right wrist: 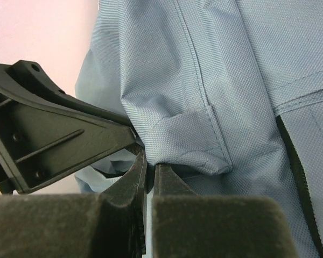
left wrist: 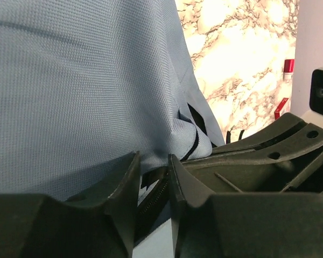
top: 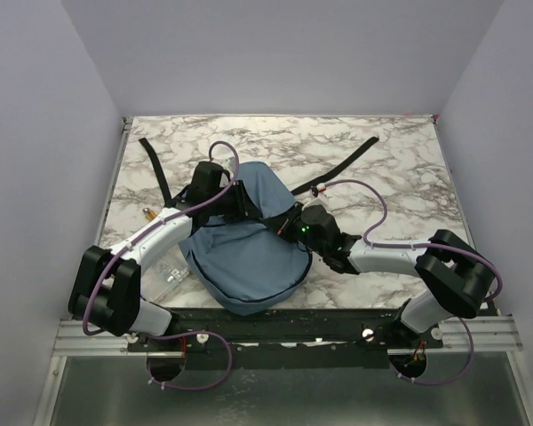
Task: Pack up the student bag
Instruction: Unzip the student bag at the center of the board.
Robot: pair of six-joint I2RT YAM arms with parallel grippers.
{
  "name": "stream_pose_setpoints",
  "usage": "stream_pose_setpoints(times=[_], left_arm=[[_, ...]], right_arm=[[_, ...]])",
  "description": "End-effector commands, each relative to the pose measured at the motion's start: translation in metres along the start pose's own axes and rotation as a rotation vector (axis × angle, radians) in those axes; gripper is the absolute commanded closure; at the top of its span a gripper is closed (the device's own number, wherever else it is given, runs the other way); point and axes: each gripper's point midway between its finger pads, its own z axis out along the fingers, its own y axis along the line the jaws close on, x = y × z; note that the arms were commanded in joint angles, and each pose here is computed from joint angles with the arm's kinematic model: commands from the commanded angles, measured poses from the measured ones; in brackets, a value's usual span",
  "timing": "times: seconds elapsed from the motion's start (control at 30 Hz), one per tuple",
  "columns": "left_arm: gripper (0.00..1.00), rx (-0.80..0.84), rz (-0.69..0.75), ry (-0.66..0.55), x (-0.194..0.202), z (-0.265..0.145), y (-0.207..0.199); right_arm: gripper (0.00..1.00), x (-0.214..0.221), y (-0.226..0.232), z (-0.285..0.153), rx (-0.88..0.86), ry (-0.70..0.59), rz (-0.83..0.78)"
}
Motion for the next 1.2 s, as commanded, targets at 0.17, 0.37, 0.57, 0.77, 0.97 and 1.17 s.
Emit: stream_pose_setpoints(times=[0.17,0.37,0.57,0.77,0.97,1.17], left_arm=[[1.00,0.062,0.031,0.025,0.011,-0.003,-0.010],[1.00,-0.033,0.036,-0.013,0.019,-0.021,0.006],[1.00,-0.082,0.020,-0.034,0.022,-0.037,0.010],[1.00,-0.295,0.017,-0.115,0.024,-0.058,0.051],[1.00,-0.463,-0.043,-0.290,0.018,-0.100,0.089],[1.00,-0.606,-0.105,-0.441,0.009,-0.142,0.116]], right_arm=[[0.82,-0.009,0.018,-0.008,-0.055,-0.024,-0.004],[0.55,-0.015,0.006,-0.008,0.040,-0.038,0.008],[0.67,-0.012,0.006,0.003,0.052,-0.032,0.020],[0.81,-0.019,0.003,0.003,0.075,-0.065,0.011],[0.99,-0.032,0.000,0.001,0.049,-0.071,-0.025],[1.00,-0.055,-0.003,0.005,0.021,-0.081,-0.067]])
